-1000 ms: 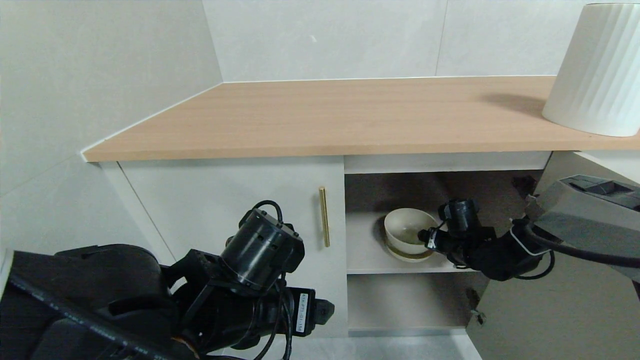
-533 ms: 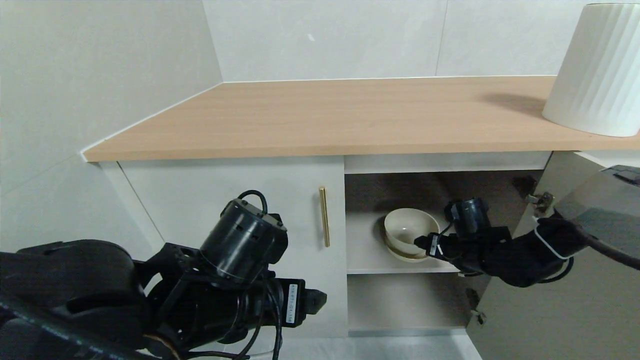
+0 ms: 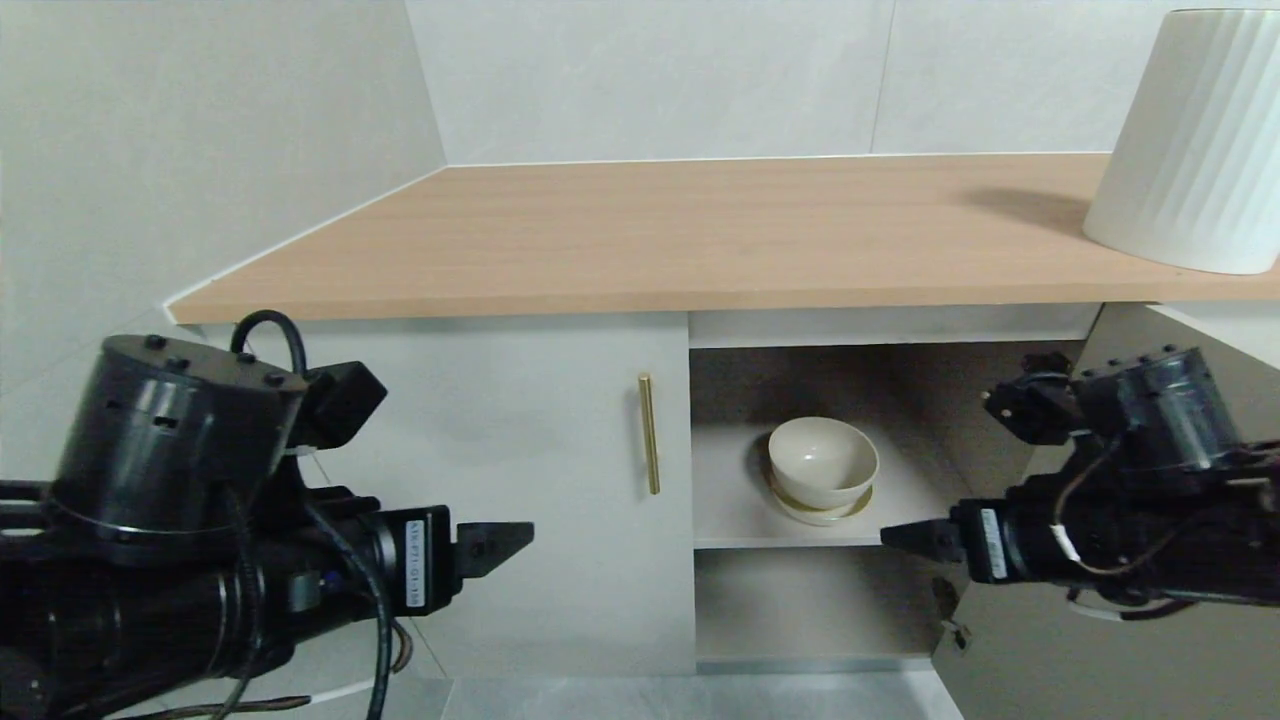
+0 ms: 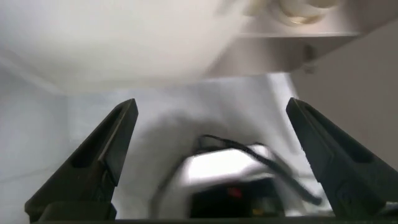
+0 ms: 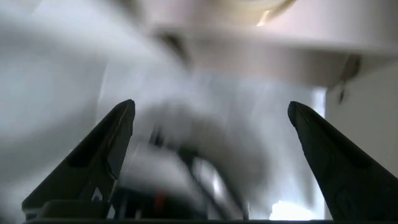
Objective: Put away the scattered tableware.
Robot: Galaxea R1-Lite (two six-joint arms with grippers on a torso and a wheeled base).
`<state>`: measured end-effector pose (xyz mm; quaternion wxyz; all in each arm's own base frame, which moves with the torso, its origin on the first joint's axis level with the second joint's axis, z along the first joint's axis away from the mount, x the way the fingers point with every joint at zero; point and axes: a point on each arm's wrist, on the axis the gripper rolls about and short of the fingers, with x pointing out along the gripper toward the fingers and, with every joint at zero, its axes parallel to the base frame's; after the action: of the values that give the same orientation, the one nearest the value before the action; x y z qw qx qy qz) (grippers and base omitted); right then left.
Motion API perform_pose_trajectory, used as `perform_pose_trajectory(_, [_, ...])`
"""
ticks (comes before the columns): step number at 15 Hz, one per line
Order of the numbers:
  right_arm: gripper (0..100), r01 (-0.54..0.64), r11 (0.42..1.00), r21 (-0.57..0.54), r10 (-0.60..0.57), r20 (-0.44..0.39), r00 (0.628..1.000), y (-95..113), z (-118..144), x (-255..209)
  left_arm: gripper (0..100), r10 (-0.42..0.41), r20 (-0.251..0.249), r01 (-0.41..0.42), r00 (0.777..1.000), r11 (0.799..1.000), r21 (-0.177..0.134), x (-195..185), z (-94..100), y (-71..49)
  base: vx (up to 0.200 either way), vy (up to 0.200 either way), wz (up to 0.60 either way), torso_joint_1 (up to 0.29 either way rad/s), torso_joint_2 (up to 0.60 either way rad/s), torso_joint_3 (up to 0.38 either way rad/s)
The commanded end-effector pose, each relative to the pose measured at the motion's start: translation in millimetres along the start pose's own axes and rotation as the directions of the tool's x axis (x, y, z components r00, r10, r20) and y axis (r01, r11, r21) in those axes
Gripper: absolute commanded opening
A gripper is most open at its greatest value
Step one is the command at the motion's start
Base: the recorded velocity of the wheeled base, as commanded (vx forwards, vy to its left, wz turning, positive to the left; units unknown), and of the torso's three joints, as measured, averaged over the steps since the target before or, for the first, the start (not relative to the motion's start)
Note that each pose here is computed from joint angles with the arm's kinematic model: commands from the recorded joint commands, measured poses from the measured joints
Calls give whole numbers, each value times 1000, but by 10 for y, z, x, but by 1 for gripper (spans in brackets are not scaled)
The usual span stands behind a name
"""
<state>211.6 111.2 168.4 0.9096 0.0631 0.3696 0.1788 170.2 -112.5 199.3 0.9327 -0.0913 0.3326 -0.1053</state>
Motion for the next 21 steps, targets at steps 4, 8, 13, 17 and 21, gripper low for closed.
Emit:
perform_pose_trajectory(4, [100, -100, 995, -31, 101, 64, 993, -11, -307, -953, 100, 13, 122, -11, 992, 1000, -13, -271, 87, 191, 0, 0, 0, 0, 0, 0])
perform_pose_trajectory(8, [100, -78, 997, -22, 78, -3, 997, -39, -390, -825, 100, 10, 140, -10, 990, 1000, 0, -249, 97, 184, 0, 0, 0, 0, 0, 0])
perform_pose_trajectory(13, [100, -70, 997, -21, 70, -18, 997, -44, -402, -793, 100, 13, 140, -14, 990, 1000, 0, -252, 93, 187, -120, 0, 0, 4, 0, 3])
perform_pose_trajectory(17, [100, -65, 998, -22, 64, -25, 998, -50, -418, -788, 100, 13, 137, -13, 991, 1000, -1, -248, 85, 190, -200, 0, 0, 2, 2, 5])
perform_pose_trajectory(21, [100, -58, 998, -22, 57, -26, 998, -53, -422, -787, 100, 13, 130, -13, 991, 1000, 1, -239, 72, 190, -200, 0, 0, 2, 1, 0])
